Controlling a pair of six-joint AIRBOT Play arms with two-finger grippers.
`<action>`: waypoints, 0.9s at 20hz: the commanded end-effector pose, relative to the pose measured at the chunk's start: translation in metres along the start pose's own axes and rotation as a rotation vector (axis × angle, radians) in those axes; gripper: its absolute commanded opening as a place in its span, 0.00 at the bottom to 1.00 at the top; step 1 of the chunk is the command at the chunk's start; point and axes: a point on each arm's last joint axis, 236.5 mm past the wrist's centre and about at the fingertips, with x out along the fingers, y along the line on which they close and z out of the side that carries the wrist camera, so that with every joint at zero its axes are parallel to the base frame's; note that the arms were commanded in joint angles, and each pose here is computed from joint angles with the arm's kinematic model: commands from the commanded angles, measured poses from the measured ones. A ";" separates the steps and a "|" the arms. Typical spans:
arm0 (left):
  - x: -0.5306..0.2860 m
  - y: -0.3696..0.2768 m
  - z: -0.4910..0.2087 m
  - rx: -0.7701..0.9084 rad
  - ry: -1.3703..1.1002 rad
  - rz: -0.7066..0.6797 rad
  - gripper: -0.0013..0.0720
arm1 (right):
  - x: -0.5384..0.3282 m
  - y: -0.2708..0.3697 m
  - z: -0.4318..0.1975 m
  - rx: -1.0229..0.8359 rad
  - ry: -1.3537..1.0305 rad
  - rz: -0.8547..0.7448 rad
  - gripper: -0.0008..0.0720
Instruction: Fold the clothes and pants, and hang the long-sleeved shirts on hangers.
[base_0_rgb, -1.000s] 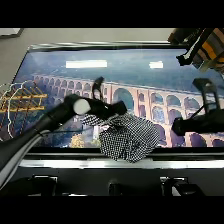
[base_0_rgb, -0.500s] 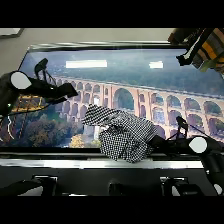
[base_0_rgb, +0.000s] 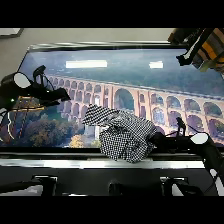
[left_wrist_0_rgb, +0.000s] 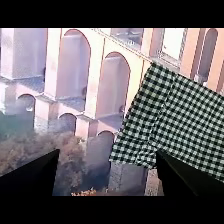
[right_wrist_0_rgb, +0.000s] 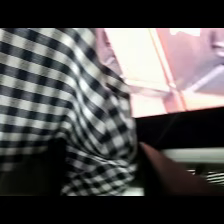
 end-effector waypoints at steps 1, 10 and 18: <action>0.032 -0.005 -0.014 0.059 0.097 -0.093 0.99 | 0.011 0.022 0.003 -0.048 0.029 0.132 0.05; 0.093 -0.007 -0.068 0.024 0.270 -0.217 0.99 | 0.003 0.021 -0.020 -0.083 0.104 0.114 0.06; 0.124 -0.018 -0.081 0.047 0.307 -0.215 0.99 | 0.003 0.021 -0.021 -0.075 0.110 0.115 0.06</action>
